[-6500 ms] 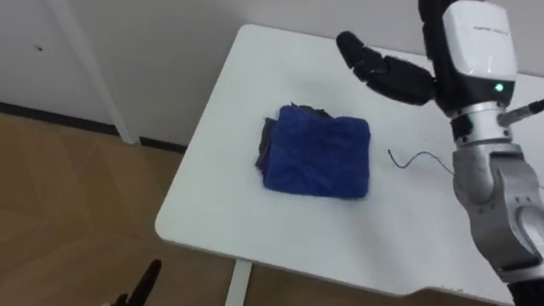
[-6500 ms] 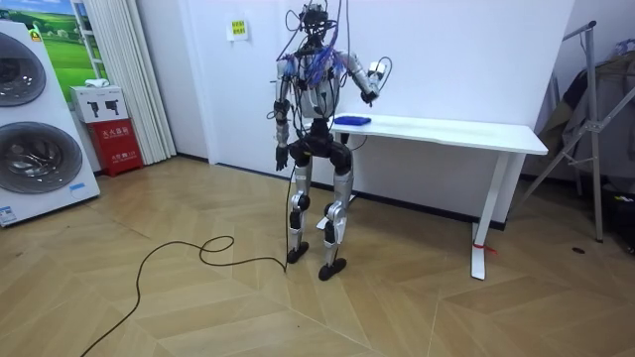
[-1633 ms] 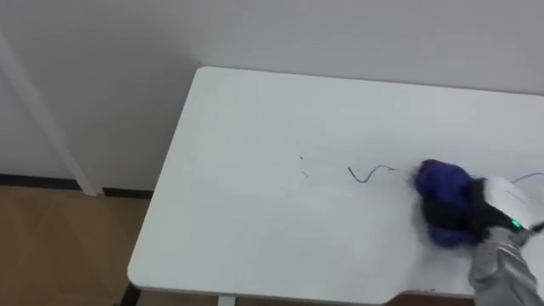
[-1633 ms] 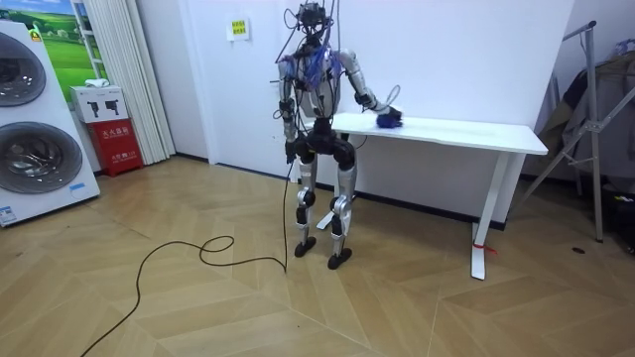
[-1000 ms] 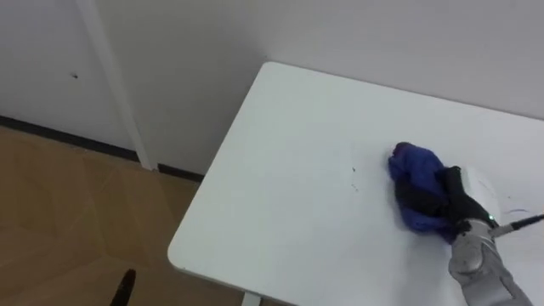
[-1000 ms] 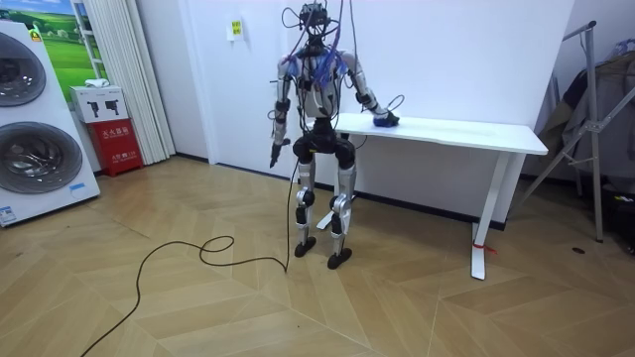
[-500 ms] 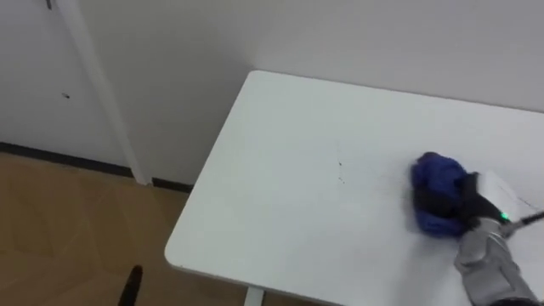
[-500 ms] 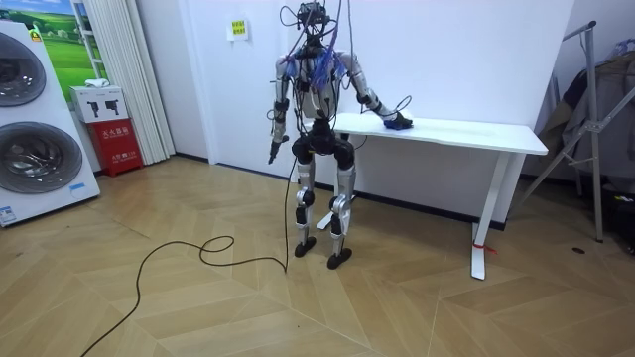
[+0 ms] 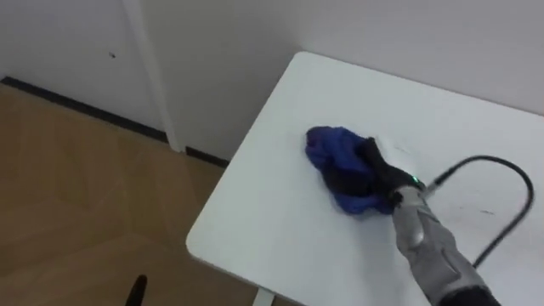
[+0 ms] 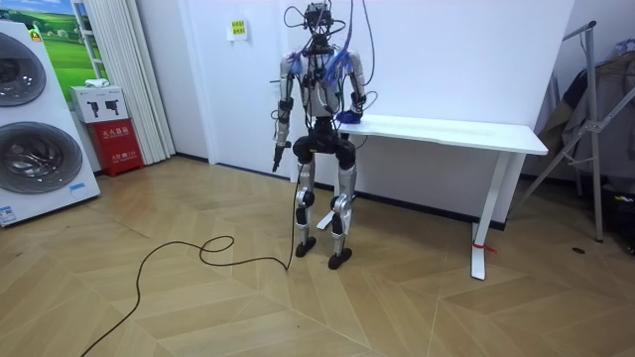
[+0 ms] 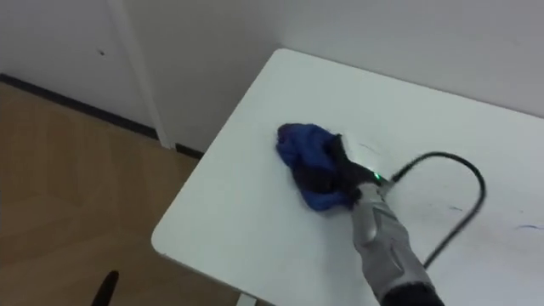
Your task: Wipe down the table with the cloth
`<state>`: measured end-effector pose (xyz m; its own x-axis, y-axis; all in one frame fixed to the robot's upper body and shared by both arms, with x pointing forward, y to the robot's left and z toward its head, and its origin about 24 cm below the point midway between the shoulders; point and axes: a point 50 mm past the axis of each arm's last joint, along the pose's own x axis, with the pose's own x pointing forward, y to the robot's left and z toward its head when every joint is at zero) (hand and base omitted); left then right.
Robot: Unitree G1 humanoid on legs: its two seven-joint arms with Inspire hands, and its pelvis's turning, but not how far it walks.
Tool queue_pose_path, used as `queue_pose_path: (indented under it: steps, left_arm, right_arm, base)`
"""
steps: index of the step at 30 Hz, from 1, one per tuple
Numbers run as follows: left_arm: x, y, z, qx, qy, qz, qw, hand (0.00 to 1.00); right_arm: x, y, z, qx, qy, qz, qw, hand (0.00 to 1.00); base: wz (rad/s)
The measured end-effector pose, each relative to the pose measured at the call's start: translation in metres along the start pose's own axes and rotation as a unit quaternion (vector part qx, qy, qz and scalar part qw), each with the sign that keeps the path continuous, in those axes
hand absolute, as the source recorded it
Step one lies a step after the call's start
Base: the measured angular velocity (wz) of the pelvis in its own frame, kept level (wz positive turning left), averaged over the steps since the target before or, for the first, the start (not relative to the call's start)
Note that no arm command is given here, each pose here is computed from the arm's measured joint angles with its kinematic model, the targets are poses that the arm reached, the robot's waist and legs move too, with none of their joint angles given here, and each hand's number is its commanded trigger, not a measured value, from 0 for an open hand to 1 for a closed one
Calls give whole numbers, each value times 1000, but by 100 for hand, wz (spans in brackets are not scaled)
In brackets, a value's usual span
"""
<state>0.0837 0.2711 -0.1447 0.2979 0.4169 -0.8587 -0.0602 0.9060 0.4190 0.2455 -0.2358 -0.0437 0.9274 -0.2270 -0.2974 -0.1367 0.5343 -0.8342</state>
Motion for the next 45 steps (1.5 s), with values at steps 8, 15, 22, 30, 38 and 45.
queue_pose_path:
  steps: [8, 15, 22, 30, 38, 45]
  left_arm:
    - [1, 20, -2, -16, -9, 37, 999, 0]
    - [1, -7, 11, 45, -27, -5, 999, 0]
    - [4, -16, 53, 67, -72, -20, 995, 0]
    - [5, 8, 53, 30, -70, 7, 997, 0]
    - [0, 39, -20, 53, 15, 57, 997, 0]
    - [1, 17, -6, 56, -3, 31, 998, 0]
  right_arm:
    - [-30, -25, -103, 43, 185, -66, 980, 100]
    - [-1, -6, -44, 7, 143, -26, 989, 100]
    - [21, 34, 116, -74, -97, 69, 990, 100]
    - [29, 9, 73, -28, -65, 33, 997, 100]
    - [-42, -69, -139, 11, 265, -119, 957, 100]
    - [-13, -43, -77, 28, 190, -110, 975, 100]
  base:
    - [-26]
    - [-55]
    - [4]
    - [65]
    - [-12]
    - [-74]
